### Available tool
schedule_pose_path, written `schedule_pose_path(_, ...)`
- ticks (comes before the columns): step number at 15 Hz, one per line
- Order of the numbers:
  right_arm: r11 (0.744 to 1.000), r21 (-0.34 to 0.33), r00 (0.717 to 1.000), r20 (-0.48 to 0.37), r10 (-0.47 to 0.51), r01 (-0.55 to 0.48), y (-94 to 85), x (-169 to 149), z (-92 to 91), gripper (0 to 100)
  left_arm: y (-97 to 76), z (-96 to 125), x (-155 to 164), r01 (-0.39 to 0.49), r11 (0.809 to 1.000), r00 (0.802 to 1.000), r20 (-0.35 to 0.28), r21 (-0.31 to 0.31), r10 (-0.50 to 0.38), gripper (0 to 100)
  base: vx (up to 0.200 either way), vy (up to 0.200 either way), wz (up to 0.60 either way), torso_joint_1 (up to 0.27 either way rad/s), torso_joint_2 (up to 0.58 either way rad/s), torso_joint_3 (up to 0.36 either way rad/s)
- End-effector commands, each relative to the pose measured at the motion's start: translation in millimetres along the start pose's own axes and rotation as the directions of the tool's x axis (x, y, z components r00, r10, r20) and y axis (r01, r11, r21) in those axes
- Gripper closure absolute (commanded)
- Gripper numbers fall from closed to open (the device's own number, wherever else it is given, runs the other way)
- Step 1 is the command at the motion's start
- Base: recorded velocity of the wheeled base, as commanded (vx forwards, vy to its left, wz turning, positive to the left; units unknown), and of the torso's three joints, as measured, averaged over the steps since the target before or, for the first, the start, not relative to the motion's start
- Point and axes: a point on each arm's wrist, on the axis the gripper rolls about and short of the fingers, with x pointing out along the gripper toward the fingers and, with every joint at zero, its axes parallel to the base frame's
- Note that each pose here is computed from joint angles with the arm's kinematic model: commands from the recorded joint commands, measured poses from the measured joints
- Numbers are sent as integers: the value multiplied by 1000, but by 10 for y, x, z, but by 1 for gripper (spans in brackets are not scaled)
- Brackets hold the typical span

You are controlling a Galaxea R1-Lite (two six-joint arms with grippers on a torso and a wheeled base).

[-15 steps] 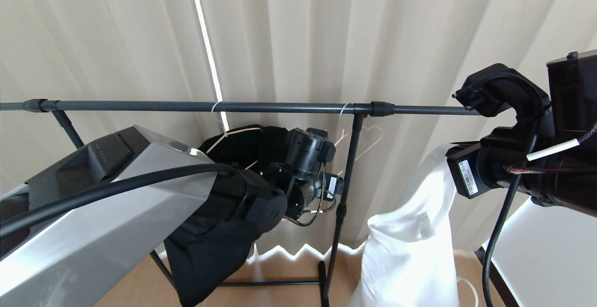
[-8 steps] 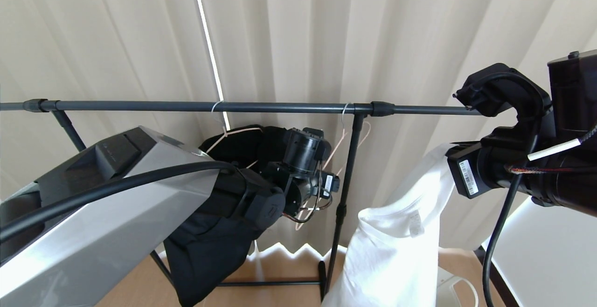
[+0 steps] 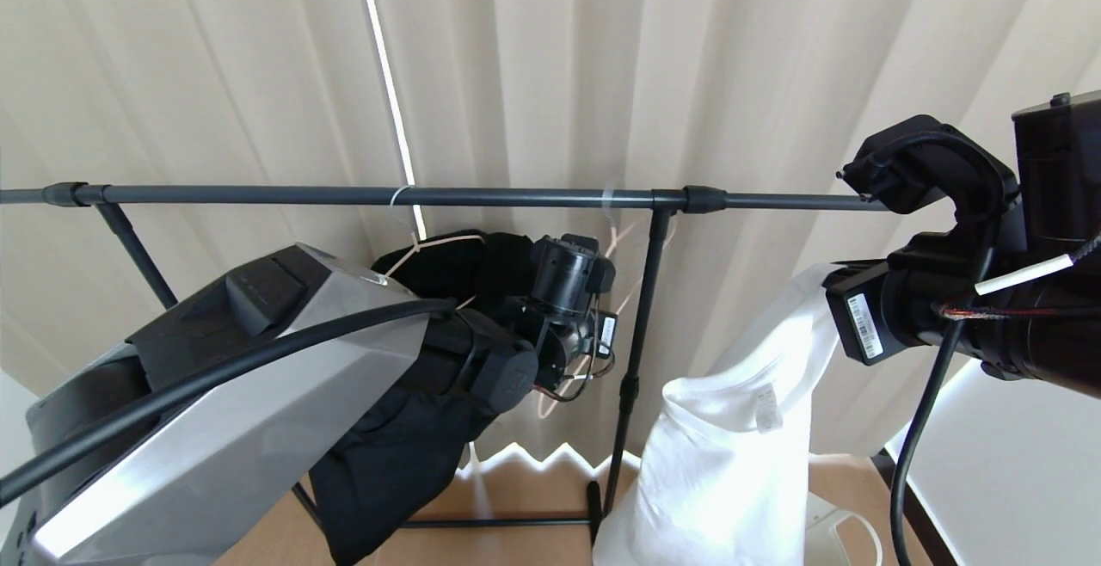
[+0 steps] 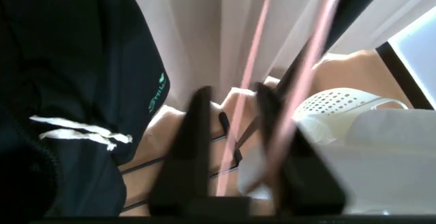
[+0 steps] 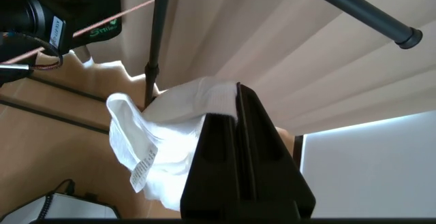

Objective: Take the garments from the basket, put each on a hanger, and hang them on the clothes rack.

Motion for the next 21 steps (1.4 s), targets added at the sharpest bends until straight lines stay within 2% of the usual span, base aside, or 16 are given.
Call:
schedule_pose_path(1, 1000, -1, 1000, 1, 1, -1, 0, -2, 2, 100, 2, 3, -1, -9, 1000, 1000, 3, -1, 9, 100, 0, 0, 0, 0, 0, 0)
schedule_pose_path(3, 1000, 0, 1000, 0, -1, 1, -3, 0, 2, 100, 14, 8, 1, -35, 999, 999, 8, -4, 35, 100, 0, 0, 0, 0, 0, 0)
schedule_pose_path(10, 1000, 5, 1000, 5, -4, 4, -19, -11, 9, 100, 43, 158, -207, -25, 1000, 999, 38, -12, 26, 100, 0, 0, 0, 0, 0, 0)
schedule_pose_path(16, 1000, 5, 1000, 6, -4, 4, -22, -15, 10, 100, 135, 119, -453, -34, 999, 999, 11, 3, 34, 100, 0, 0, 0, 0, 0, 0)
schedule_pose_path(21, 1000, 5, 1000, 6, -5, 5, -24, -18, 7, 100, 147, 115, -484, -63, 998, 997, 39, -8, 63, 100, 0, 0, 0, 0, 0, 0)
